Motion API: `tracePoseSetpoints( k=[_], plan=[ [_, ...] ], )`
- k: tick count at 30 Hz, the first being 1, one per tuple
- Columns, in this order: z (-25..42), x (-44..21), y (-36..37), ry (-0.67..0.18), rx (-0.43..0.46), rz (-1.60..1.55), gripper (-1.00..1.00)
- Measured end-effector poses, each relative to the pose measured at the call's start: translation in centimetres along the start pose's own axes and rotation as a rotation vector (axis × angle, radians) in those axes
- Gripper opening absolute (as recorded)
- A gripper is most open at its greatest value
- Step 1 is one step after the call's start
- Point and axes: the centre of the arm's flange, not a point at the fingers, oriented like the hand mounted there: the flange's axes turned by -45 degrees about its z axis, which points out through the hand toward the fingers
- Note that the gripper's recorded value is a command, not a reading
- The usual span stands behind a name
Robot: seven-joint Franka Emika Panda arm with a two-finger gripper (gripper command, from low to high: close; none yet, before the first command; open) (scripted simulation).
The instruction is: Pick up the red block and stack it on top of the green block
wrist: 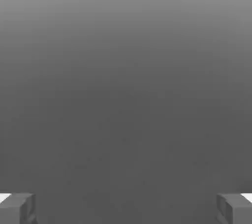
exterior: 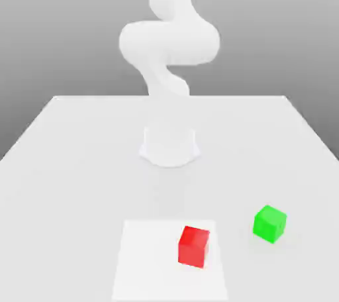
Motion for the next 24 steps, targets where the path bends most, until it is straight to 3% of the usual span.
tracePoseSetpoints(
  k=[10,20,24],
  plan=[
    [21.7,-9.3,-1.8,-0.346,-0.028,0.131,0.00],
    [34.8,-26.4,-2.7,-0.675,-0.120,0.240,0.00],
    [38.1,-30.1,-2.6,-0.704,-0.132,0.252,0.00]
  ],
)
